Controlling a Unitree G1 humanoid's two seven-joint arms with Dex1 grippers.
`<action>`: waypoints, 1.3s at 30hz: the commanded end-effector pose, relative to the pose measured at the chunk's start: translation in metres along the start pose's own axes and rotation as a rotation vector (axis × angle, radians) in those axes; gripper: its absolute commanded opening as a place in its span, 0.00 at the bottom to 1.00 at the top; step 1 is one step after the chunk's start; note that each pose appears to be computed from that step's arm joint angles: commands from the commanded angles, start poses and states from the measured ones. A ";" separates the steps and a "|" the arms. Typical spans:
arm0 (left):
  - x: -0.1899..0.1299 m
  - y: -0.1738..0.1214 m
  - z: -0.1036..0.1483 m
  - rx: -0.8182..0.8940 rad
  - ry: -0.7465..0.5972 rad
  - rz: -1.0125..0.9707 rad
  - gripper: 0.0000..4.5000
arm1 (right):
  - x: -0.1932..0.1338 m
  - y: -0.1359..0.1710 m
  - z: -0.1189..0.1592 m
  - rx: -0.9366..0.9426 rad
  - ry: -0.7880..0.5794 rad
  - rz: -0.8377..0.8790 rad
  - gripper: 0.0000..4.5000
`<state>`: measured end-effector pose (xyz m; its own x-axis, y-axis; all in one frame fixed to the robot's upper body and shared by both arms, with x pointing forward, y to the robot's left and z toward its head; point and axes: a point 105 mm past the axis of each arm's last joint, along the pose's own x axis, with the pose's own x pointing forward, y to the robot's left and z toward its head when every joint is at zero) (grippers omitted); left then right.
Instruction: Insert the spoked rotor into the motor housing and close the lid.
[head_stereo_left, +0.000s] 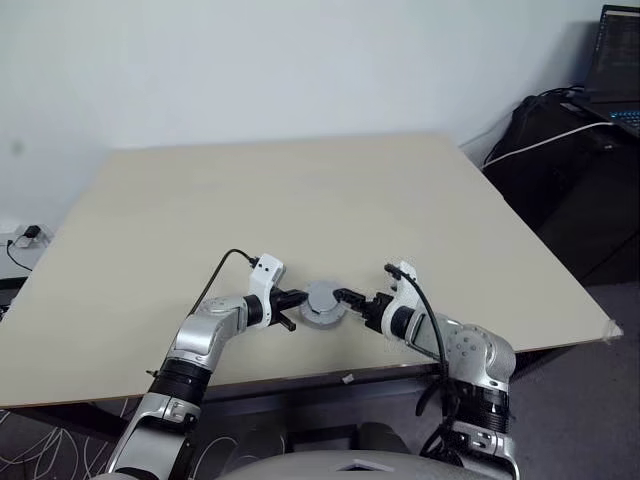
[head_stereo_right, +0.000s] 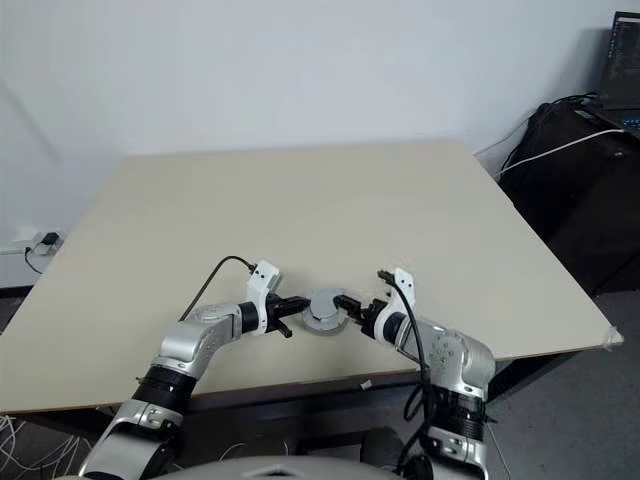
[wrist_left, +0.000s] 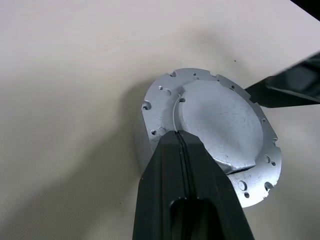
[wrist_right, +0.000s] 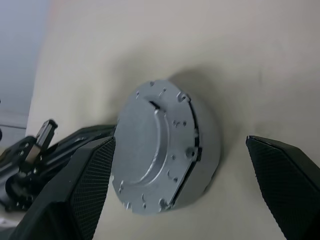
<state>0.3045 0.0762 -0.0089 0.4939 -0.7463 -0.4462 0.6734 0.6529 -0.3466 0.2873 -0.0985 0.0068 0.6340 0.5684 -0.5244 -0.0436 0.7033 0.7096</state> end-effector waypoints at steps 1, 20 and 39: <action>0.004 -0.007 -0.007 0.002 0.034 -0.025 0.00 | 0.006 0.007 0.005 0.031 -0.005 0.037 1.00; 0.002 -0.005 -0.005 0.009 0.032 -0.020 0.00 | 0.017 0.038 -0.014 0.250 0.101 0.310 1.00; 0.002 -0.005 -0.006 0.006 0.027 -0.016 0.00 | 0.024 0.051 -0.035 0.192 0.180 0.354 0.81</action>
<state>0.3070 0.0867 -0.0081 0.5187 -0.7226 -0.4569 0.6592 0.6783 -0.3245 0.2753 -0.0621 -0.0094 0.5236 0.7563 -0.3924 0.0587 0.4274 0.9022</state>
